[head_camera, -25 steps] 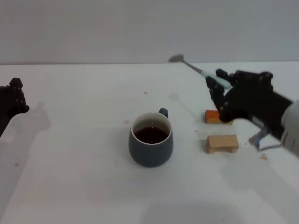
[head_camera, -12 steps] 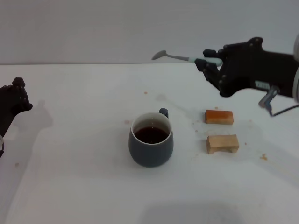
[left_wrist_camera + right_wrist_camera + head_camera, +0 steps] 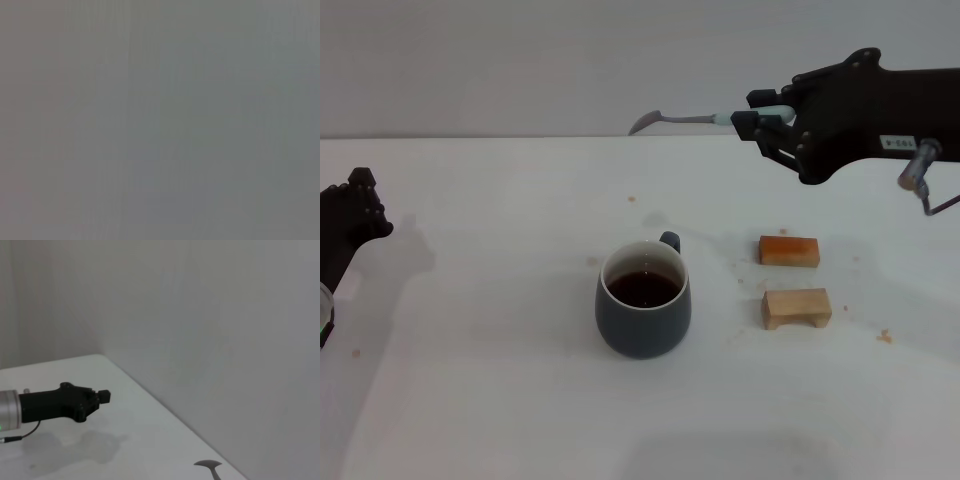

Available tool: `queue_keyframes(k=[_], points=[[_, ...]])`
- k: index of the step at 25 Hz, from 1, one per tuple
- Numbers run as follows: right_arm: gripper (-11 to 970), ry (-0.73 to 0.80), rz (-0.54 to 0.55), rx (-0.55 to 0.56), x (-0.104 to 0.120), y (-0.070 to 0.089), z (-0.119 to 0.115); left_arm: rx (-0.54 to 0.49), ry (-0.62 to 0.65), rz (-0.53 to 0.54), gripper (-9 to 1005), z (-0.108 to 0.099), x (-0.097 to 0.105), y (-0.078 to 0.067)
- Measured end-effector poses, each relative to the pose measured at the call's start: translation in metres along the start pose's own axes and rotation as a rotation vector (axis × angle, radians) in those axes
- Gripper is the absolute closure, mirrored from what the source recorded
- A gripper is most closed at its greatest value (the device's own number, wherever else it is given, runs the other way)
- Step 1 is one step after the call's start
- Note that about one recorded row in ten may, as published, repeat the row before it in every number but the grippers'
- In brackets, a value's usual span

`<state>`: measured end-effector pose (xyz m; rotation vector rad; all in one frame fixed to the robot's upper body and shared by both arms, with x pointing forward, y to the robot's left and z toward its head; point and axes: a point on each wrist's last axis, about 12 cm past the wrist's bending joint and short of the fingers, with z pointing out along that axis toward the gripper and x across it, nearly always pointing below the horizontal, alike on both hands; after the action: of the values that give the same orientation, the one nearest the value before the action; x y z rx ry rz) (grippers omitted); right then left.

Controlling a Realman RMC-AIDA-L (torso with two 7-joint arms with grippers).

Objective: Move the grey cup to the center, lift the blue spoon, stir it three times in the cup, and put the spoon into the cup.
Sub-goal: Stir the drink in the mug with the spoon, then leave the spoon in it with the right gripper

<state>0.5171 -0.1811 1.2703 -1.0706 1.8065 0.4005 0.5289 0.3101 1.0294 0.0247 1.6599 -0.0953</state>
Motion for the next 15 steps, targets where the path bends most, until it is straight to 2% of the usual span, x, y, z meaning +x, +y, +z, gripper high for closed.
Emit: queue_keyframes(k=[9, 15], points=[[780, 0.073, -0.014, -0.068, -0.015, -0.004, -0.004, -0.034, 0.020, 0.002, 998, 0.002, 0.002, 0.005], [779, 0.131, 0.021, -0.113, -0.009, -0.003, 0.000, -0.104, 0.011, 0.026, 998, 0.003, -0.002, 0.024]])
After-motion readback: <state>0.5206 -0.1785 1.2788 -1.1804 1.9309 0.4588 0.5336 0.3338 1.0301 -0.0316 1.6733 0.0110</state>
